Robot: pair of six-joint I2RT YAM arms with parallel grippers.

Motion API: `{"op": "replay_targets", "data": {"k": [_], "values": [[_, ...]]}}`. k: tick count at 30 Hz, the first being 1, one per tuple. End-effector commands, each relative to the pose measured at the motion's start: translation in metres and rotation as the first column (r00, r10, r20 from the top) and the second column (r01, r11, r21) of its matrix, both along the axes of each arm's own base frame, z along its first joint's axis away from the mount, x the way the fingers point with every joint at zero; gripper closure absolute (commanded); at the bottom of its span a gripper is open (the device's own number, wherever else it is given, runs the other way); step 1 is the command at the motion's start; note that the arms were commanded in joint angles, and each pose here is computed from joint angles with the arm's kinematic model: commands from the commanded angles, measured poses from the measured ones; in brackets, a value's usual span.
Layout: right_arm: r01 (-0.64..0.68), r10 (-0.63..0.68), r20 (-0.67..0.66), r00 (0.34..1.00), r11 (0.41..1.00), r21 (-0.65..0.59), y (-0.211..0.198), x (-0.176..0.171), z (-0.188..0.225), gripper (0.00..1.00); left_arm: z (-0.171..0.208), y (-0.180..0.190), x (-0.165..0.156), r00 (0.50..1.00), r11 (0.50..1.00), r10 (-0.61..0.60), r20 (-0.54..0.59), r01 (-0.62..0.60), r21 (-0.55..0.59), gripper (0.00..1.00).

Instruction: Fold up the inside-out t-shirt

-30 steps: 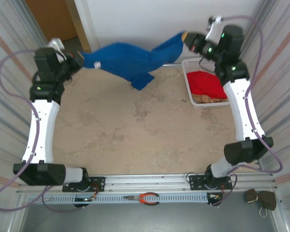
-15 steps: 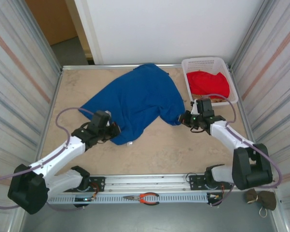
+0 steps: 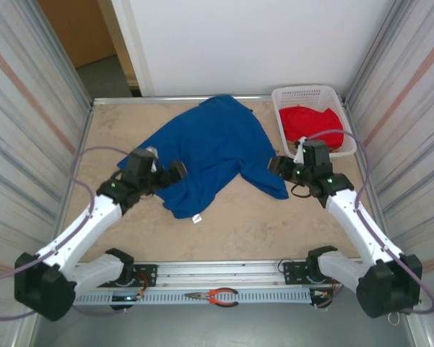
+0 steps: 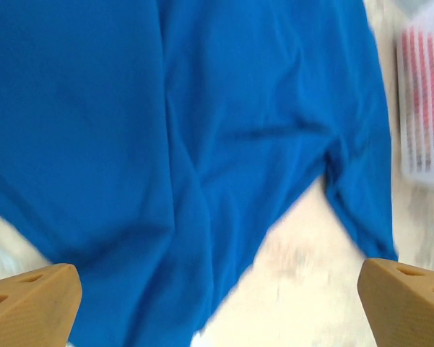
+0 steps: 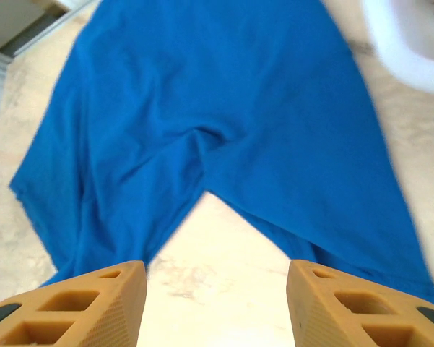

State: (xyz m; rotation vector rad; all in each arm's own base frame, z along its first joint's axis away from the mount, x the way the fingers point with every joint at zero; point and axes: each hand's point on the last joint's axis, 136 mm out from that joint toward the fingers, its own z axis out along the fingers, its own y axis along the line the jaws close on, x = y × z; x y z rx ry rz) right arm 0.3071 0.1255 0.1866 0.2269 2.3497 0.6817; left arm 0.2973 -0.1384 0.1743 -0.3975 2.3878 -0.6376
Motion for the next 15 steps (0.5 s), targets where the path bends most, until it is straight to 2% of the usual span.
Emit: {"op": "replay_targets", "data": {"k": [1, 5, 8, 11, 15], "values": [[-0.033, 0.032, -0.021, 0.999, 0.999, -0.015, 0.025, 0.022, -0.004, 0.48, 0.007, 0.012, 0.046, 0.999, 0.999, -0.027, 0.023, 0.027, 0.021, 0.01], [-0.07, 0.069, -0.082, 0.994, 0.998, -0.004, 0.061, 0.062, -0.028, 0.5, -0.005, 0.031, 0.105, 0.999, 0.997, -0.02, -0.026, 0.022, 0.074, 0.01], [-0.079, 0.078, -0.146, 0.986, 0.997, 0.001, 0.08, 0.088, -0.054, 0.53, -0.026, 0.043, 0.133, 0.997, 0.996, -0.006, -0.079, 0.013, 0.093, 0.01], [-0.071, 0.07, -0.203, 0.977, 0.997, 0.006, 0.09, 0.105, -0.078, 0.54, -0.052, 0.054, 0.148, 0.989, 0.995, 0.009, -0.144, 0.005, 0.097, 0.01], [-0.036, 0.036, -0.261, 0.965, 0.999, 0.003, 0.092, 0.115, -0.108, 0.54, -0.079, 0.059, 0.15, 0.979, 0.997, 0.011, -0.201, 0.004, 0.072, 0.01]]}}
